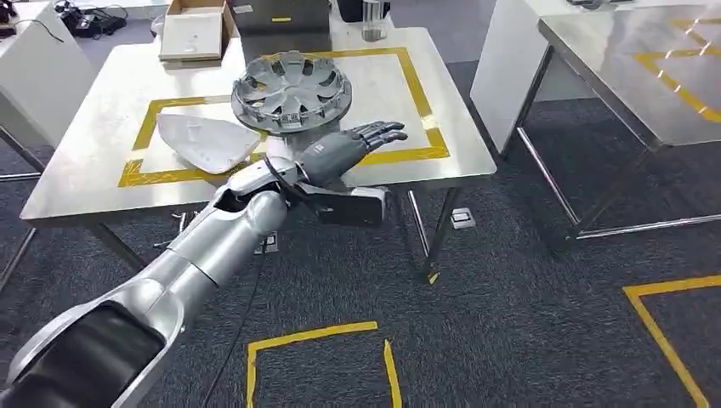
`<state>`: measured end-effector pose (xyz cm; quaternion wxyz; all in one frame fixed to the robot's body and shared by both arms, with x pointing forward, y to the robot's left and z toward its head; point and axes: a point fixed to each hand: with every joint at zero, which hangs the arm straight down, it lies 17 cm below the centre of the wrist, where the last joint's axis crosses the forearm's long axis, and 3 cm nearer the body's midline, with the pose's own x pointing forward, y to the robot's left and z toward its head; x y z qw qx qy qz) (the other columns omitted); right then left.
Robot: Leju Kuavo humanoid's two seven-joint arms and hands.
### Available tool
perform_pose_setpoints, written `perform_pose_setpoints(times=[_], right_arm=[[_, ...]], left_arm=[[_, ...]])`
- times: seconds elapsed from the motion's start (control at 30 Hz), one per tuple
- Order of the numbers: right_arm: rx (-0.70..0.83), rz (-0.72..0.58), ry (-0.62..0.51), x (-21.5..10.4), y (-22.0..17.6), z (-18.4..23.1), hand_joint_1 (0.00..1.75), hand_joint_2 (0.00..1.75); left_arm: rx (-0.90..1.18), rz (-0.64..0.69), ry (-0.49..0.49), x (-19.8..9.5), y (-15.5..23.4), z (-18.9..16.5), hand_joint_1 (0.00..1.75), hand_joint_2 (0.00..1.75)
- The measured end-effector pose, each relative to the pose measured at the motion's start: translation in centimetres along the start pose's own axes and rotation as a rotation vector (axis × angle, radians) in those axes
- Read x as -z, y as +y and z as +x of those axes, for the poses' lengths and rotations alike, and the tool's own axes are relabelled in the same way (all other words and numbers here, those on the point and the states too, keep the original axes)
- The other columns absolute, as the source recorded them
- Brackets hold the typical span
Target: Take the parts from the cabinet and place them on the table.
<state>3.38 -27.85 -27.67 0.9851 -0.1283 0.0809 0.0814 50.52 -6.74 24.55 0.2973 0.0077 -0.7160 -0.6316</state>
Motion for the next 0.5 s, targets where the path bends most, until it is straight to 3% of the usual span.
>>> perform_pose_setpoints(times=[0.4,0.5], right_arm=[[0.012,-0.010,-0.003,0.0,-0.4,0.3,0.00,0.00],[0.012,-0.011,-0.001,0.0,-0.4,0.2,0.00,0.00]], left_arm=[[-0.018,-0.032,-0.107,4.4,-1.6,7.1,0.00,0.00],[-0.014,-0.033,-0.111,4.6,-1.5,7.4,0.00,0.00]])
